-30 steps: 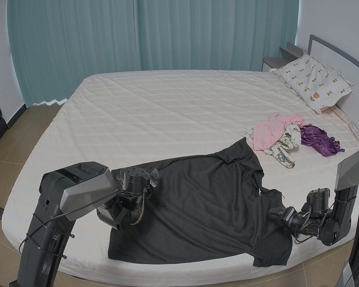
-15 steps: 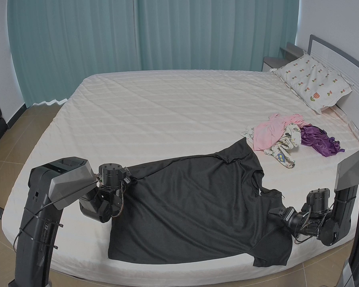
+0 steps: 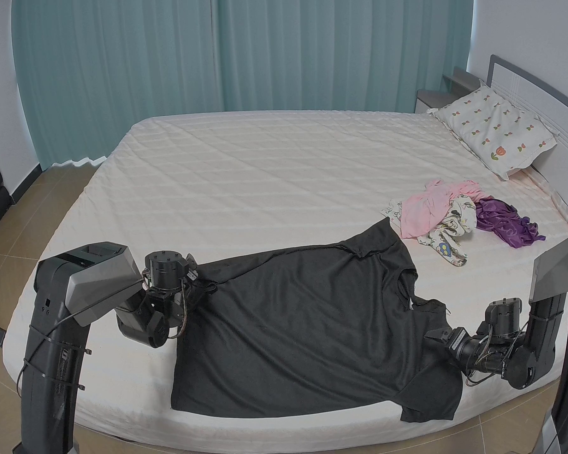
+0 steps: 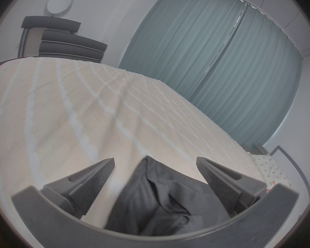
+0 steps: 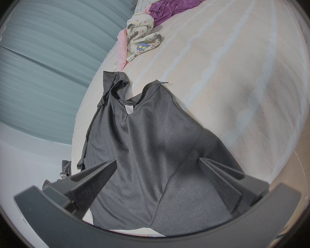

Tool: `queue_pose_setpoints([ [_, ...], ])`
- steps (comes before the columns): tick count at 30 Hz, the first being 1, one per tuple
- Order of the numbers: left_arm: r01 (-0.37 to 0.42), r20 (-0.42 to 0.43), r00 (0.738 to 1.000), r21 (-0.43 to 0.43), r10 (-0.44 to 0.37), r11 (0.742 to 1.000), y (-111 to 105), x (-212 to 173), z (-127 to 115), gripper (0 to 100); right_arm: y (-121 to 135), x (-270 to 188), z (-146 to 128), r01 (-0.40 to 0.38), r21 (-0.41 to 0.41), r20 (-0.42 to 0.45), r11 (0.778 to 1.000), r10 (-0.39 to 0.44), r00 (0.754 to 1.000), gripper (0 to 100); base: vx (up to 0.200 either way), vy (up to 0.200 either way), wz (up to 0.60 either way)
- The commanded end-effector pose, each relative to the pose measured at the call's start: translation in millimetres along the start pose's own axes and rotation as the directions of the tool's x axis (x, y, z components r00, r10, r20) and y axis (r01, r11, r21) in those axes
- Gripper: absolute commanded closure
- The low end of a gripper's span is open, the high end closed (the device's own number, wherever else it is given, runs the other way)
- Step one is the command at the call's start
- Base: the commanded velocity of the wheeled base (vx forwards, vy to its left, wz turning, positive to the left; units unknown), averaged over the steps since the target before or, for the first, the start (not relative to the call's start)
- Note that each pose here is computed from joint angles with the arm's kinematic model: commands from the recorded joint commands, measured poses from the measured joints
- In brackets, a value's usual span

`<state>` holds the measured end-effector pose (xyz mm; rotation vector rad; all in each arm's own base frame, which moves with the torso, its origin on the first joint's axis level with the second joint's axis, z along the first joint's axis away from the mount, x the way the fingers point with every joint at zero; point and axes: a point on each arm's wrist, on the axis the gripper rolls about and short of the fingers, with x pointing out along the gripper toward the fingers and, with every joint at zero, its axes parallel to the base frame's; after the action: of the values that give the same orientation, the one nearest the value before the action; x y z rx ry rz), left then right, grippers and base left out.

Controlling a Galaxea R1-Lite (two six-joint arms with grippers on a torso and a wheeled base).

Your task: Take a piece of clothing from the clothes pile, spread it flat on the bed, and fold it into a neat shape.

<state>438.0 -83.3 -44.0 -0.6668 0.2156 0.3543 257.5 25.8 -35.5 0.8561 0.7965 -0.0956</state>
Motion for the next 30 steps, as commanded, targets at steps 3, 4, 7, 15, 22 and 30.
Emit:
queue_pose_setpoints([
  [3, 0.093, -0.048, 0.995, 0.006, -0.093, 0.996, -29, -19, -17, 0, -1, 0, -1, 0.003, 0.000, -0.003, 1.000, -0.003, 1.000, 0, 0.000, 0.000, 0.00],
  [4, 0.112, -0.058, 0.992, 0.007, -0.112, 0.994, -35, -24, -22, 0, 0, 0, -1, 0.001, 0.000, -0.003, 1.000, -0.001, 1.000, 0, 0.000, 0.000, 0.00],
  [7, 0.151, -0.077, 0.986, 0.013, -0.150, 0.988, -46, -29, -26, 0, -1, 0, -1, 0.003, 0.000, -0.006, 1.000, -0.003, 1.000, 0, 0.000, 0.000, 0.00],
  [15, 0.207, -0.166, 0.965, 0.014, -0.202, 0.978, -54, -16, -4, 0, 0, 0, -1, 0.001, -0.002, -0.006, 1.000, -0.001, 1.000, 0, 0.000, 0.000, 0.00],
  [22, 0.149, -0.200, 0.971, 0.088, -0.129, 0.985, -50, 1, -2, 0, 0, 0, -1, 0.001, -0.002, -0.006, 1.000, -0.001, 1.000, 0, 0.000, 0.000, 0.00],
  [30, 0.119, -0.199, 0.975, 0.102, -0.097, 0.988, -36, 14, -7, 0, 0, 0, -1, 0.002, -0.003, -0.005, 1.000, -0.002, 1.000, 0, 0.000, 0.000, 0.00],
])
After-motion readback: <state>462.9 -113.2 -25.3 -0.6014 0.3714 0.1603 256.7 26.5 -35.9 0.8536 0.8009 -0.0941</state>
